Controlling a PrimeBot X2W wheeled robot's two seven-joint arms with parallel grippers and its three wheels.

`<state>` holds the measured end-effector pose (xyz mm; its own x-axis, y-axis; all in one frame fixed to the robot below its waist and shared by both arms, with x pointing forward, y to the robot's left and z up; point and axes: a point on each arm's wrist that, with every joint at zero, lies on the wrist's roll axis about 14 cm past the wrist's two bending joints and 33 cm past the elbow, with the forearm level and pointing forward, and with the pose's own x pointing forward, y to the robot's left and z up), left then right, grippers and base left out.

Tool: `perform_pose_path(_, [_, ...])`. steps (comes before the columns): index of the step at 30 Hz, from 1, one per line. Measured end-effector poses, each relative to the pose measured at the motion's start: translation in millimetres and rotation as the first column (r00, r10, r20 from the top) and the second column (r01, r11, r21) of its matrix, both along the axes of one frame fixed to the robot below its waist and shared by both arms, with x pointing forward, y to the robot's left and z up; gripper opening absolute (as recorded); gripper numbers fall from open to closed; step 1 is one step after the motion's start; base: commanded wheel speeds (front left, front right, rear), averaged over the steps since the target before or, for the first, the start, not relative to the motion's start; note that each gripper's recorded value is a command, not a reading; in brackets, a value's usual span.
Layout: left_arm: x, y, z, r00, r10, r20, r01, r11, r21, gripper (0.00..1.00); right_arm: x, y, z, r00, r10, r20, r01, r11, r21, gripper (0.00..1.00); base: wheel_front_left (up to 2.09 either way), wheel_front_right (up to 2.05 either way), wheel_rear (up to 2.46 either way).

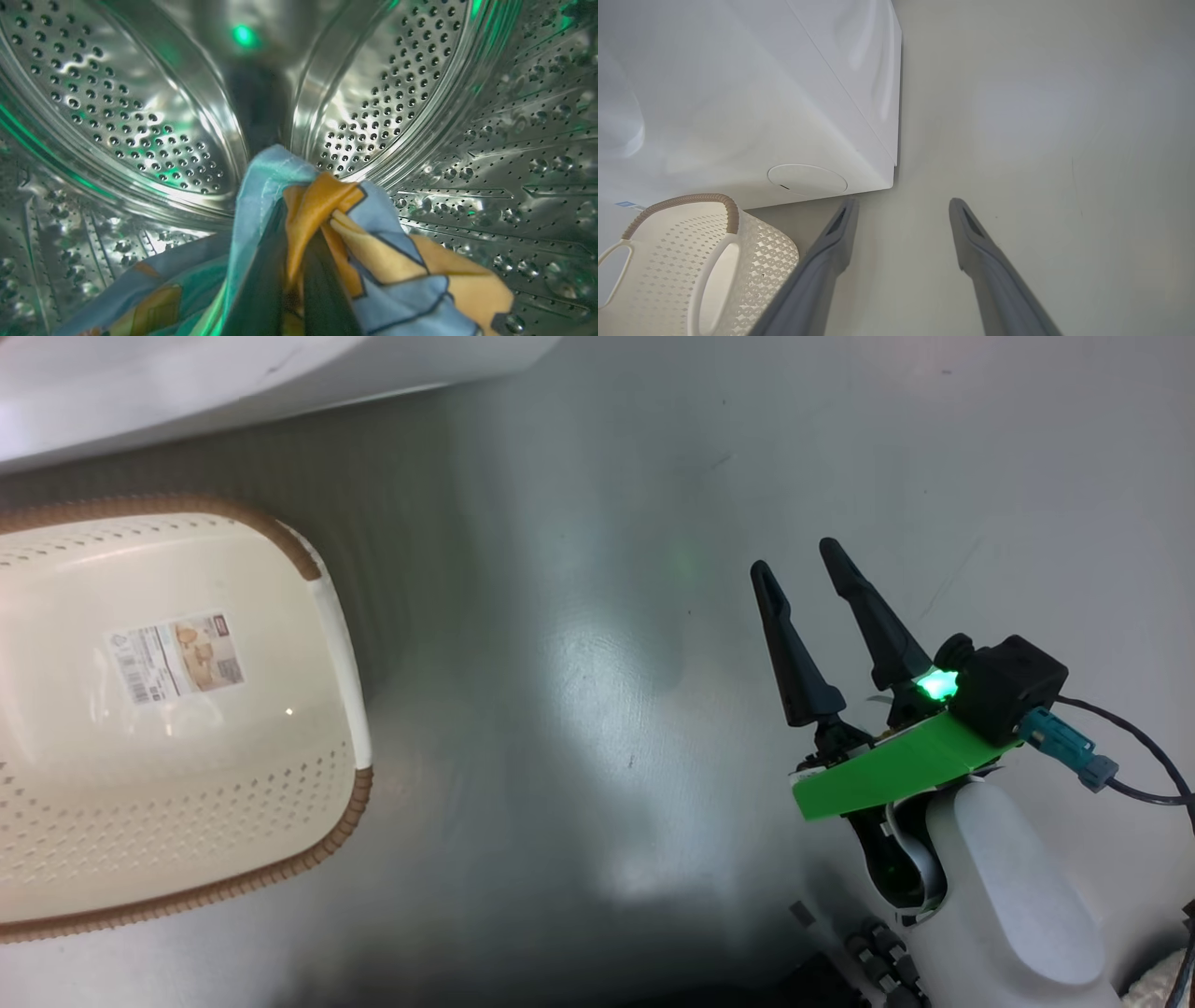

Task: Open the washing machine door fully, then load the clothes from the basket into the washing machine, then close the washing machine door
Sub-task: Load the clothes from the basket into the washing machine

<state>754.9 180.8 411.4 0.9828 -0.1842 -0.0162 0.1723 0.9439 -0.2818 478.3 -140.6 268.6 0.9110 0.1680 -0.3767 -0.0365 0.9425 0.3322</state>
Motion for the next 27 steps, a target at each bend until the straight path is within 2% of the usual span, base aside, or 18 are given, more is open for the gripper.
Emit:
perform_pose_path(9, [11, -1, 26, 0.974, -0.037, 0.224, 0.024, 0.998, 0.063, 0.00, 1, 1, -16, 1.000, 0.006, -0.024, -0.006, 1.000, 0.002, 1.00, 0.00, 0.00, 0.00])
perform_pose_path(17, [14, -10, 86, 0.908, -0.067, 0.414, 0.030, 0.995, 0.095, 0.00, 4, 1, -18, 1.000, 0.009, -0.022, -0.009, 1.000, 0.005, 1.00, 0.00, 0.00, 0.00])
perform_pose_path(21, [15, -8, 80, 0.917, -0.059, 0.394, 0.021, 0.995, 0.100, 0.00, 5, 0, -16, 1.000, -0.003, -0.021, 0.003, 1.000, 0.018, 1.00, 0.00, 0.00, 0.00])
perform_pose_path(25, [17, 2, 46, 0.959, -0.034, 0.282, 0.004, 0.994, 0.105, 0.00, 5, 1, -14, 1.000, -0.001, -0.019, 0.002, 1.000, 0.021, 1.00, 0.00, 0.00, 0.00])
perform_pose_path(26, [18, 4, 39, 0.967, -0.020, 0.254, -0.002, 0.996, 0.088, 0.22, 6, 2, -13, 1.000, -0.001, -0.017, 0.002, 1.000, 0.021, 1.00, 0.00, 0.00, 0.00])
perform_pose_path(27, [18, 6, 32, 0.973, -0.013, 0.228, -0.006, 0.996, 0.084, 0.82, 6, 2, -12, 1.000, -0.001, -0.016, 0.002, 1.000, 0.021, 1.00, 0.00, 0.00, 0.00])
